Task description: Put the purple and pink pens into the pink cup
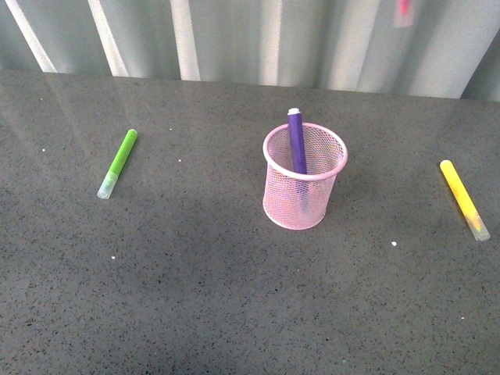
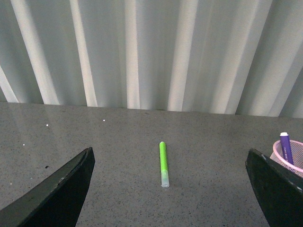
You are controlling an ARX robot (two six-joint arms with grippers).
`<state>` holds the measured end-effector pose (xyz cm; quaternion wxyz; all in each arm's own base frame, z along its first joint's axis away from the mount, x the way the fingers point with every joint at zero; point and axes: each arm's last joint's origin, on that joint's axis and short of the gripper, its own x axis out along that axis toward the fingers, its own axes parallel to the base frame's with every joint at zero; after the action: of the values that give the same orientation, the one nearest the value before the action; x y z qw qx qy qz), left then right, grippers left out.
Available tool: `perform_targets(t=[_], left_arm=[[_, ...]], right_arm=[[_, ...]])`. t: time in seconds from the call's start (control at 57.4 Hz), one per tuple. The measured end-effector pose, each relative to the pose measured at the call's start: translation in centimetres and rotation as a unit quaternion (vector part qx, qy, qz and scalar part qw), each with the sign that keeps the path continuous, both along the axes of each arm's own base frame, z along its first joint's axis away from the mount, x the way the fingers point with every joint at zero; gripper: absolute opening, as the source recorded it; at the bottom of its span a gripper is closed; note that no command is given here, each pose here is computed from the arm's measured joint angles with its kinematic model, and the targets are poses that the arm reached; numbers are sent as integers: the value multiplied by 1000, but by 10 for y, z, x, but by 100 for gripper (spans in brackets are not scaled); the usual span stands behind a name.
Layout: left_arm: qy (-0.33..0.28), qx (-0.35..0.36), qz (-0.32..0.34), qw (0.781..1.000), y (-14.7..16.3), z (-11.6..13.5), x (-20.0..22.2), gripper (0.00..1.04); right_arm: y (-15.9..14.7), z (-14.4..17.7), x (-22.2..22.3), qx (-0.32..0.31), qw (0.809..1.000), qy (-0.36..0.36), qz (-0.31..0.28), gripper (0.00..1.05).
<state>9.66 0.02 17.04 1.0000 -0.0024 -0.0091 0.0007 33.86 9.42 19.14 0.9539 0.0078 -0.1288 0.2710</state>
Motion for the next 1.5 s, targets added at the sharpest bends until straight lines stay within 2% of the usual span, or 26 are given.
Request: perform_targets(t=[0.174,0.906,1.324,1.376,1.498], left_arm=[[0,0,0,1000,0,0,0,98],[0,0,0,1000,0,0,0,98],[0,0,0,1000,0,0,0,98],[0,0,0,1000,0,0,0,98],[0,0,0,1000,0,0,0,98]], right_arm=[[14,-19,-3,-18,999,12,40,11],[29,-61,-2,-31,995,73,61,11],[36,-75,-3,-30,992,98,72,11],[36,-77,-3,-30,992,101,72,16],[38,-80,-4,-27,991,108,73,38]])
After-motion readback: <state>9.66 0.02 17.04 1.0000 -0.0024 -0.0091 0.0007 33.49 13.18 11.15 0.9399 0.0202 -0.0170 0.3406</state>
